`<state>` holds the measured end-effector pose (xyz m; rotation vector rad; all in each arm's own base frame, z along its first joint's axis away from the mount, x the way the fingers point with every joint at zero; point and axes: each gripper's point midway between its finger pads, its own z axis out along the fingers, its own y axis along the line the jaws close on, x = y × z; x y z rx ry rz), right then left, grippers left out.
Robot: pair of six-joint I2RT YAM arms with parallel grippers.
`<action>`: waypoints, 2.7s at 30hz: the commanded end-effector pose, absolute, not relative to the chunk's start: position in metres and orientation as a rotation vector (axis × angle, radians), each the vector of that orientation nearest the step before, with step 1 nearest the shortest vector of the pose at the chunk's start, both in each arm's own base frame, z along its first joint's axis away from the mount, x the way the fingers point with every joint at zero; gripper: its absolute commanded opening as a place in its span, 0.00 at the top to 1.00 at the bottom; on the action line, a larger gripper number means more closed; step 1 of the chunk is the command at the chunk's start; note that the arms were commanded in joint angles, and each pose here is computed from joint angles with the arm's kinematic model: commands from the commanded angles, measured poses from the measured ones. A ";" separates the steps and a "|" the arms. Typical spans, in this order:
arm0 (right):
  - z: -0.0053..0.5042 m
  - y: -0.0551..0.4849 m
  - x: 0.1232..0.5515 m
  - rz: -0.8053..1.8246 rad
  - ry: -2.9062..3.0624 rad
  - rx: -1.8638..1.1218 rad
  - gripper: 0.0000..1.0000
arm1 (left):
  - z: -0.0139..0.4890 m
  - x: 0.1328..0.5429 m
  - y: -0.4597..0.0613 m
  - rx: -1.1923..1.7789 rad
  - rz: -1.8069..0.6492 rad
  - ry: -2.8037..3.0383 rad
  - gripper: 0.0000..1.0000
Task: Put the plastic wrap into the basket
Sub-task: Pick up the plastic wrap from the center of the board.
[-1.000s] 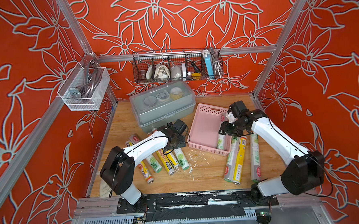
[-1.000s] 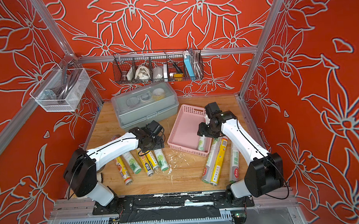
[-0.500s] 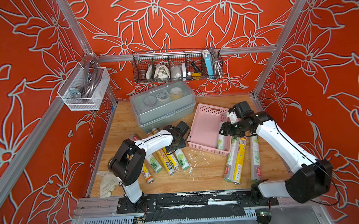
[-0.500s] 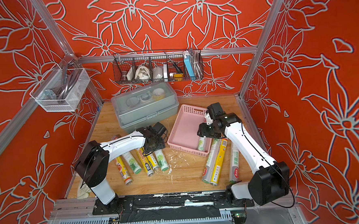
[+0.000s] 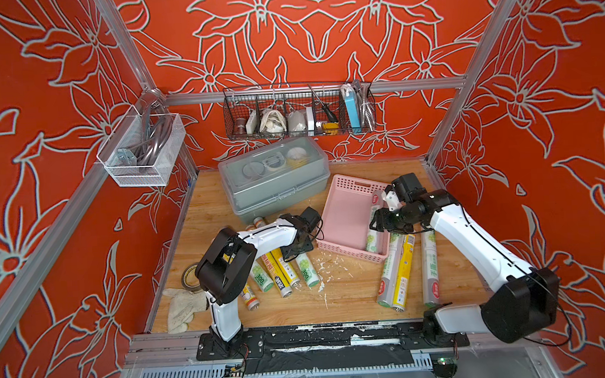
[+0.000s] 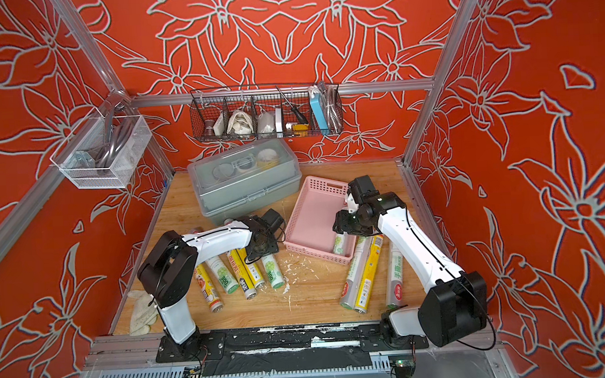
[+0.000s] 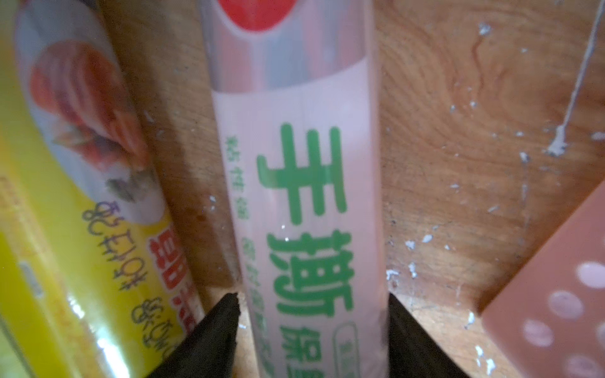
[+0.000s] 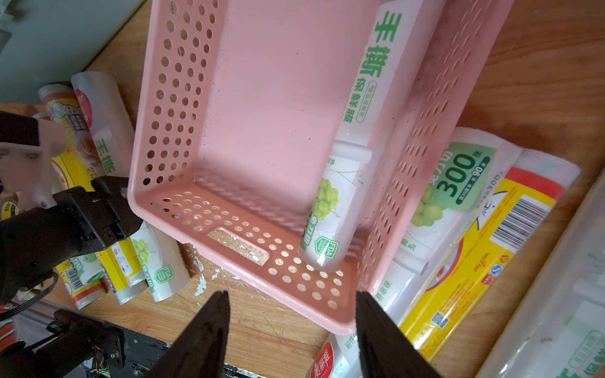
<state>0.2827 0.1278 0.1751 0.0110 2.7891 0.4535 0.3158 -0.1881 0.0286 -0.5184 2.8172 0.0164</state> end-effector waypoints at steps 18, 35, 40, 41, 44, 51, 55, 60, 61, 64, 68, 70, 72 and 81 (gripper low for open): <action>0.178 0.125 0.277 0.433 2.786 0.012 0.39 | 0.039 0.311 -0.191 -0.492 -0.043 2.818 0.55; 0.177 0.116 0.280 0.390 2.756 0.028 0.38 | 0.145 0.292 -0.187 -0.394 -0.203 2.734 0.60; 0.174 0.099 0.286 0.393 2.729 0.125 0.38 | 0.178 0.305 -0.209 -0.270 -0.259 2.673 0.61; 0.173 0.094 0.287 0.395 2.721 0.154 0.38 | 0.184 0.310 -0.216 -0.236 -0.267 2.662 0.61; 0.169 0.079 0.289 0.403 2.707 0.229 0.38 | 0.197 0.323 -0.238 -0.147 -0.287 2.649 0.63; 0.156 0.056 0.292 0.375 2.705 0.324 0.38 | 0.221 0.358 -0.299 0.061 -0.337 2.584 0.64; 0.150 0.055 0.292 0.377 2.708 0.339 0.38 | 0.214 0.381 -0.326 0.131 -0.343 2.574 0.64; 0.147 0.053 0.294 0.366 2.705 0.332 0.38 | 0.196 0.410 -0.354 0.196 -0.328 2.560 0.63; 0.147 0.053 0.294 0.366 2.703 0.332 0.38 | 0.191 0.414 -0.358 0.210 -0.325 2.558 0.63; 0.146 0.053 0.294 0.368 2.701 0.326 0.39 | 0.177 0.427 -0.371 0.245 -0.310 2.560 0.63; 0.145 0.053 0.293 0.370 2.706 0.316 0.39 | 0.158 0.439 -0.381 0.267 -0.295 2.573 0.63; 0.145 0.053 0.293 0.368 2.706 0.313 0.39 | 0.150 0.443 -0.386 0.275 -0.293 2.575 0.63; 0.145 0.053 0.293 0.371 2.707 0.310 0.39 | 0.143 0.446 -0.389 0.276 -0.293 2.580 0.63; 0.142 0.053 0.292 0.364 2.716 0.302 0.39 | 0.107 0.453 -0.407 0.257 -0.345 2.616 0.63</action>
